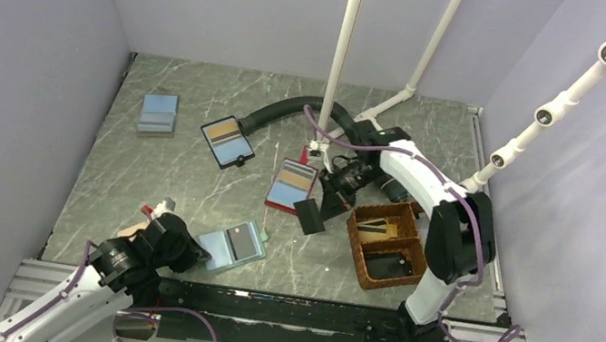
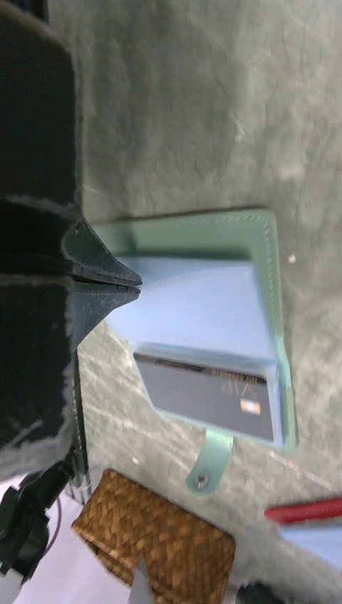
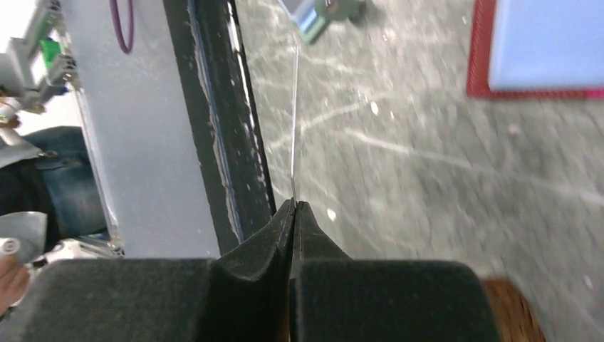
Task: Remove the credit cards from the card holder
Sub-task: Place the credit card in the storage box.
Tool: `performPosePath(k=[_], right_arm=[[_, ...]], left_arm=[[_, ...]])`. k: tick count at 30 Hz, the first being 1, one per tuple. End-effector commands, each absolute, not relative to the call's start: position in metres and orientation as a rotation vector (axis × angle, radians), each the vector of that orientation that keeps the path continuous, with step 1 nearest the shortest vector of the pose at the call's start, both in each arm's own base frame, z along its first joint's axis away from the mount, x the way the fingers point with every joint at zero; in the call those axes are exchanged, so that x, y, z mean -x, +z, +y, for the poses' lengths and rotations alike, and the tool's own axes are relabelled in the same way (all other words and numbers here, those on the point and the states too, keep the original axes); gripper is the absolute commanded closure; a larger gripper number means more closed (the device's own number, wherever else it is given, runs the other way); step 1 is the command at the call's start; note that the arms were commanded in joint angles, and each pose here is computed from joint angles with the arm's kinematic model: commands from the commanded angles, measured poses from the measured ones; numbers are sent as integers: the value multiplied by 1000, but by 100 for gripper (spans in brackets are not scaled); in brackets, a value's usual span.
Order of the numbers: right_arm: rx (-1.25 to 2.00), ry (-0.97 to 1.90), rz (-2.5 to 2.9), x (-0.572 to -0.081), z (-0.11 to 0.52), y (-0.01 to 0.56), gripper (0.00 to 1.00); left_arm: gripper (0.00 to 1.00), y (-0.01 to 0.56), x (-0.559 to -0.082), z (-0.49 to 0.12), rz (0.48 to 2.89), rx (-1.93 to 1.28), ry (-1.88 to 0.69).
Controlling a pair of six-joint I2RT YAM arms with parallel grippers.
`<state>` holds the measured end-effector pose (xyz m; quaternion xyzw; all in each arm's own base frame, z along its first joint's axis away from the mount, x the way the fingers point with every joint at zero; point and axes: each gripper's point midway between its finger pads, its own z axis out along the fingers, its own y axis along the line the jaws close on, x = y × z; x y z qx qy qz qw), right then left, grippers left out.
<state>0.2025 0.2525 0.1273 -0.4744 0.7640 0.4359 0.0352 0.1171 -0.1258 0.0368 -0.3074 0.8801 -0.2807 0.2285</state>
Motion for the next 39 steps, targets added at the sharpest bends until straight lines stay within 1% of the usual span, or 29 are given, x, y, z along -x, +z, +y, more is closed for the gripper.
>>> performPosePath(k=[1,6,7,8,10,12,15,16,24,26,32,39], right_arm=[[1586,1155,2343,-189,203,139,100],[1583,922,2342,-191,165,151,100],[1579,892,2343,-190,157,154,100],[1570,866,2350,-190,148,156,100],[1558,825,2359,-189,133,161,100],[1546,793,2366,-188,118,168,100],[1529,719,2394,-187,95,171,100],[1528,690,2408,-187,88,171,100],[1549,467,2491,-182,40,161,100],[1563,452,2503,-180,35,158,100],[1622,428,2531,-177,27,150,100],[1650,402,2531,-180,22,149,100]], left_arm=[[100,39,-116,-116,2443,915,-672],[100,57,-125,-112,2408,889,-635],[98,61,-127,-112,2395,877,-639],[94,67,-129,-112,2380,867,-648],[79,75,-131,-110,2354,862,-656],[68,81,-132,-108,2329,868,-661],[56,87,-130,-105,2305,875,-677],[54,88,-130,-105,2298,878,-690],[48,93,-129,-102,2285,929,-693],[45,97,-130,-102,2286,912,-680],[31,109,-133,-100,2285,878,-653],[26,125,-138,-105,2239,790,-710]])
